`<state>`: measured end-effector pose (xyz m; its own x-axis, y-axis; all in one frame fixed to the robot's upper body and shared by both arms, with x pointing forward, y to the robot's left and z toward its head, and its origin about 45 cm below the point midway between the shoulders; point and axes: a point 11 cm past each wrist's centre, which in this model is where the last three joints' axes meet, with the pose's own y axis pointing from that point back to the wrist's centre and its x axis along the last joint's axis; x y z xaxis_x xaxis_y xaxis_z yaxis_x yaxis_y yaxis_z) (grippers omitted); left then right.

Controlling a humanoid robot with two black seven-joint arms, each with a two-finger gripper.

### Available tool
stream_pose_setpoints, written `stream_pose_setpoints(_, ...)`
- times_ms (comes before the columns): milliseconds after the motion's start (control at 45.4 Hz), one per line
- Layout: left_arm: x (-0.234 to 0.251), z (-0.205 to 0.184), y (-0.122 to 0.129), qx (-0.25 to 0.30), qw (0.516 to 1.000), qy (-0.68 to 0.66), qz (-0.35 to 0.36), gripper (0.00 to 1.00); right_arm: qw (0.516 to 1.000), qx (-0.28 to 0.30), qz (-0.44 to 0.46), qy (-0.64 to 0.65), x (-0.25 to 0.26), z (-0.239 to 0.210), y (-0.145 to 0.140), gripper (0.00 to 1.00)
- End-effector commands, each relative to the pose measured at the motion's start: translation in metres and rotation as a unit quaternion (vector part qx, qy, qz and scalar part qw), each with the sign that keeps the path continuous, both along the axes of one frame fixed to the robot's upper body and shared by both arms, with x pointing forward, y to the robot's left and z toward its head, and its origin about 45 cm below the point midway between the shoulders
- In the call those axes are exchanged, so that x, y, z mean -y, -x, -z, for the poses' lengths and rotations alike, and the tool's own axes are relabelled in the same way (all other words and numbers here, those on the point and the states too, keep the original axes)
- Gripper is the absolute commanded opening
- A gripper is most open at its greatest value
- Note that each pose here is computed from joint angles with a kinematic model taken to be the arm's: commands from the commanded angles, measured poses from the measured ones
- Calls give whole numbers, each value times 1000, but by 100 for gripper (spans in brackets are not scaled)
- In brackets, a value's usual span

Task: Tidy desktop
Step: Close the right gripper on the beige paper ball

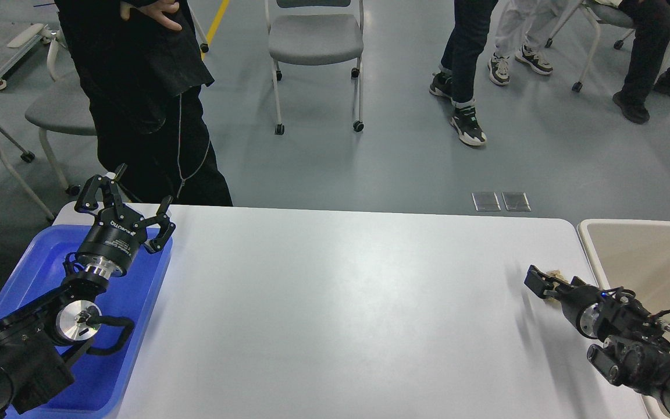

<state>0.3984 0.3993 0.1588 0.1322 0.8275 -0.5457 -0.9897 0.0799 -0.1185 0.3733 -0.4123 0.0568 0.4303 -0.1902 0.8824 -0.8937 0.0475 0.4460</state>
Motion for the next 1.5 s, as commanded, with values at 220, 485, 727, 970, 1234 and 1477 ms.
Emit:
stream_pose_setpoints(220,0,0,0,0,1000,0,0,98,1000,3,26,2,-2,6,4,96)
stream_pose_setpoints(485,0,0,0,0,1000,0,0,98,1000,-4,22,9,0,12,10,91)
stream_pose_setpoints(727,0,0,0,1,1000,0,0,98,1000,-11,15,16,-1,15,13,89)
stream_pose_setpoints(970,0,0,0,0,1000,0,0,98,1000,-15,15,19,-3,16,12,30)
stream_pose_setpoints(1234,1,-1,0,1,1000,0,1,98,999,-45,19,0,-4,23,16,0)
stream_pose_setpoints(1477,0,0,0,0,1000,0,0,98,997,-33,59,-47,1,16,11,0)
